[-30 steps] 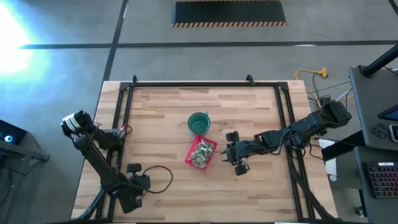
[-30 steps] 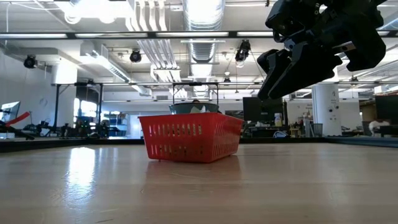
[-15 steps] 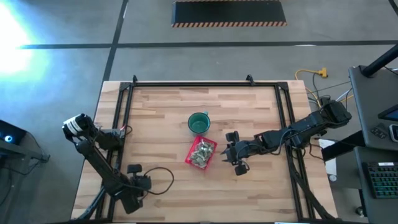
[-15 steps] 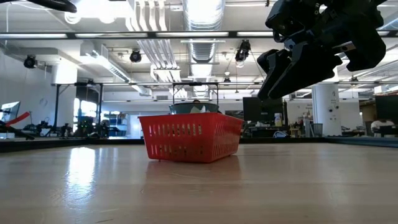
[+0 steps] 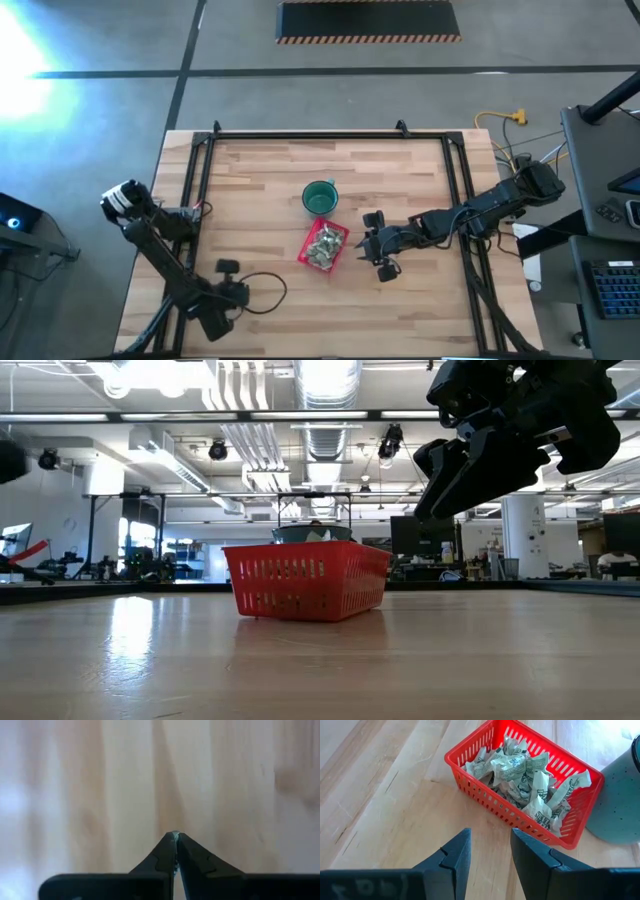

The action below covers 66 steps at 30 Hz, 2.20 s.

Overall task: Pick and place items into bin
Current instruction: Put the light green stevia packet into the red bin, then return to Home Position

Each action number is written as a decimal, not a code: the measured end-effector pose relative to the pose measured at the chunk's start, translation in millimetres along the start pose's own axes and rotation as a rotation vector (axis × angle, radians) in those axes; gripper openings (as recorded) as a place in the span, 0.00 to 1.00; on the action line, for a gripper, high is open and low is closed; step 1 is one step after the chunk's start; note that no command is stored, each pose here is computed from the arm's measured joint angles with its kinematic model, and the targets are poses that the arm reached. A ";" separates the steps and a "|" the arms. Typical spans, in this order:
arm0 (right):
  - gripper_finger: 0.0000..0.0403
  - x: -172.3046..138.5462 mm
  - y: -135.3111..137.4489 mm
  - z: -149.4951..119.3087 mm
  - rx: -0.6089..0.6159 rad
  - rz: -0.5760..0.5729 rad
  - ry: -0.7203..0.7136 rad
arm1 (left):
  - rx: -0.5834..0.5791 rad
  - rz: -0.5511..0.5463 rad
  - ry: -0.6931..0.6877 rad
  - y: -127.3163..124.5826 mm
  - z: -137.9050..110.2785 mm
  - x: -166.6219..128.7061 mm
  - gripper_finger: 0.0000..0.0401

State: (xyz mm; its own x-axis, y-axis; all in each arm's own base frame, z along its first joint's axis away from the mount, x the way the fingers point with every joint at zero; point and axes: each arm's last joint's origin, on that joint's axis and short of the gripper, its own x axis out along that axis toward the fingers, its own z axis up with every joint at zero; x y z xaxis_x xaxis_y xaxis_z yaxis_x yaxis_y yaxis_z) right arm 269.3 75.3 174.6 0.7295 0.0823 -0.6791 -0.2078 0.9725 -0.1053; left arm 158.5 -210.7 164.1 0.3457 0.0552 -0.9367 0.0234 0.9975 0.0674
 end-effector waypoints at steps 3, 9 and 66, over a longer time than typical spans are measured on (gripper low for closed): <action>0.32 0.0 0.0 0.2 0.000 -0.001 -0.002 | 0.142 0.091 -0.111 7.0 17.2 -1.2 0.00; 0.32 0.0 -0.1 0.4 0.000 -0.003 -0.004 | 0.274 0.347 -0.293 30.2 54.4 0.8 0.00; 0.32 -60.7 -23.1 51.4 -0.172 -0.434 -0.189 | 0.157 0.474 -0.884 164.2 141.3 -97.4 0.30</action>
State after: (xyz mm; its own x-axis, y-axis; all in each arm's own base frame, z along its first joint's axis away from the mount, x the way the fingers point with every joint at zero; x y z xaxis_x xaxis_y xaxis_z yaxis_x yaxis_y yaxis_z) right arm 263.4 59.0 255.6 0.8743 -0.2682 -0.4046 0.0477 0.8770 -0.4781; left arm 261.2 -58.6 315.0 0.9202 0.3265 -0.2162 -0.1951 0.8610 0.4697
